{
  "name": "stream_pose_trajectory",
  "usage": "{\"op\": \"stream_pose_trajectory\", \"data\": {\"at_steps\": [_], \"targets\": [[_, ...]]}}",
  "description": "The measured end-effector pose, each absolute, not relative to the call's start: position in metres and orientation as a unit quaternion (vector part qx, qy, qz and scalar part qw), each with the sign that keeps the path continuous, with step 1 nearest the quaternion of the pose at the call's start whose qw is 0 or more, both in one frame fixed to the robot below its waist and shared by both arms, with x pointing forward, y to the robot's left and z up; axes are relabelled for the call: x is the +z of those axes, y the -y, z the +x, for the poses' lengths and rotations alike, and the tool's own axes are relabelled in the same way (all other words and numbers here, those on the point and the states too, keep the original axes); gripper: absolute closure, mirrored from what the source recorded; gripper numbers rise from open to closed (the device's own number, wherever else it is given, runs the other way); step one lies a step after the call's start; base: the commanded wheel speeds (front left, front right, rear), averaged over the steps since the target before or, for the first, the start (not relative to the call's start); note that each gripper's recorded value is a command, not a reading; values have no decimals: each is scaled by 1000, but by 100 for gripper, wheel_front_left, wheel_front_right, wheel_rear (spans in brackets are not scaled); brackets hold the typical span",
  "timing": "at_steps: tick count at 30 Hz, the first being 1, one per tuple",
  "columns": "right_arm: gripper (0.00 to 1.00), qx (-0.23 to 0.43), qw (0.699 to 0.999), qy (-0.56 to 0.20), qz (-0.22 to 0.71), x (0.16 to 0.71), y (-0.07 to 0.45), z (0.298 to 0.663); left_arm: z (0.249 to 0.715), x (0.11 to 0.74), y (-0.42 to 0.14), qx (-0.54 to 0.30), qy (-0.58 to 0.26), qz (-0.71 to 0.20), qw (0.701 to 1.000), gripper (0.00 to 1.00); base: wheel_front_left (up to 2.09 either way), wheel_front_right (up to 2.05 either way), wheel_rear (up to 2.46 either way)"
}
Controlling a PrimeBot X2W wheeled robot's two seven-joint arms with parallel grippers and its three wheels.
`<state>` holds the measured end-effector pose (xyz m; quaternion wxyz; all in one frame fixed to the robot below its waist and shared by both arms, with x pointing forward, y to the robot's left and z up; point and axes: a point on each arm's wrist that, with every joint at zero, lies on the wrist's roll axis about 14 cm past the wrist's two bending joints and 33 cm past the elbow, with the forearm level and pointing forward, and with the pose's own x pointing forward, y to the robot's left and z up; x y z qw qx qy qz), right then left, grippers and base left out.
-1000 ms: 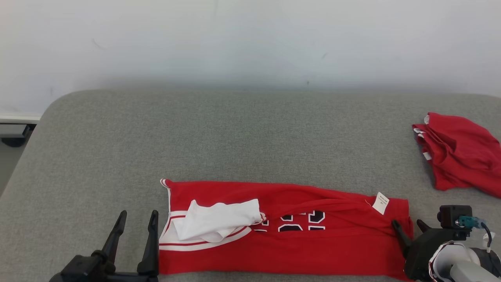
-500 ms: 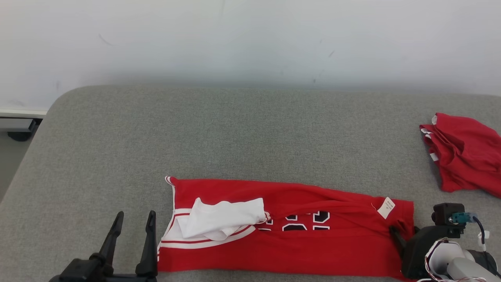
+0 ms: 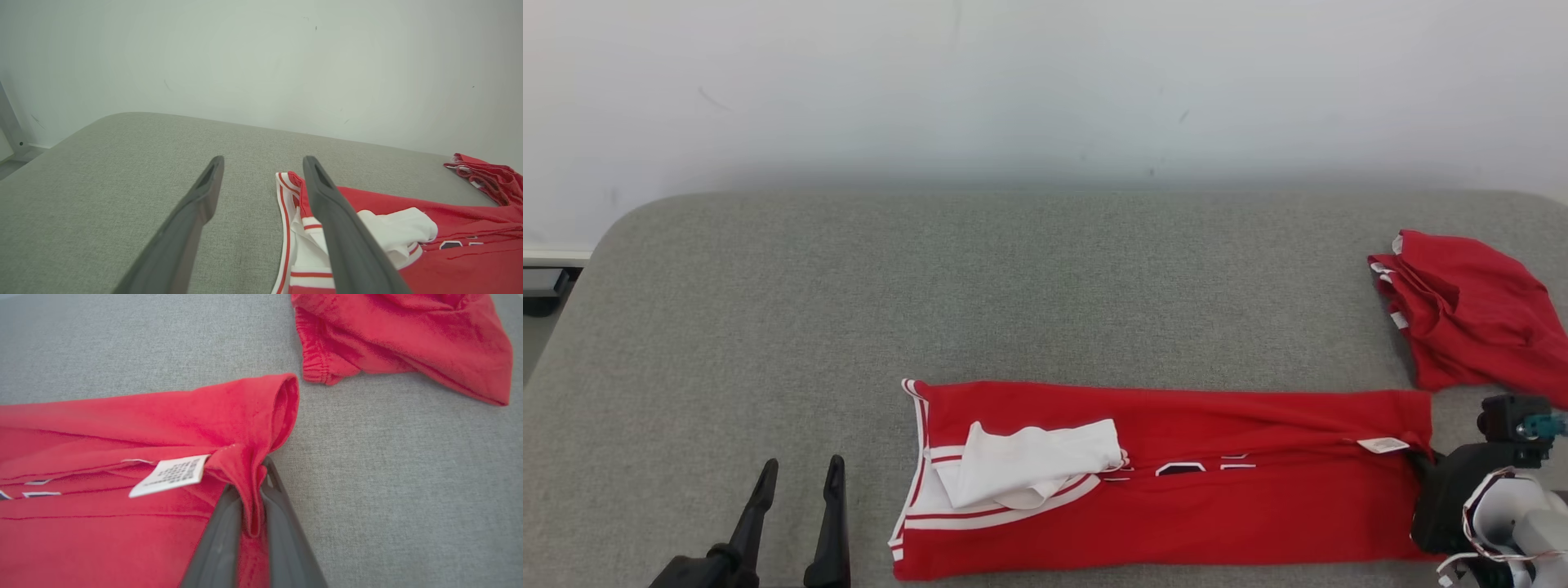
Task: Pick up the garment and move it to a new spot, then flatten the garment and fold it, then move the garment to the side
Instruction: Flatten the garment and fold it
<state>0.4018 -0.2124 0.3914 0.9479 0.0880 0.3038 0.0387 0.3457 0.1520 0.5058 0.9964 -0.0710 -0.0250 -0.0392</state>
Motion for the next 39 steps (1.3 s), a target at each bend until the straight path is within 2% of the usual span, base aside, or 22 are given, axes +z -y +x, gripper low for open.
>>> {"op": "stream_pose_trajectory", "data": {"at_steps": [7, 9, 16, 27, 39], "targets": [[100, 72, 949, -279, 127, 411, 202, 410, 347, 506, -147, -45, 25, -74, 996, 0, 0, 0, 0], [100, 96, 944, -270, 164, 421, 191, 413, 347, 506, -146, -46, 25, -75, 996, 0, 0, 0, 0], [100, 175, 909, -277, 259, 447, 139, 405, 346, 506, -146, -46, 25, -76, 996, 0, 0, 0, 0], [100, 323, 841, -272, 339, 507, 52, 388, 341, 503, -145, -43, 20, -82, 996, 0, 0, 0, 0], [100, 389, 800, -269, 369, 529, -12, 388, 337, 505, -155, -20, 26, -91, 995, 0, 0, 0, 0]]}}
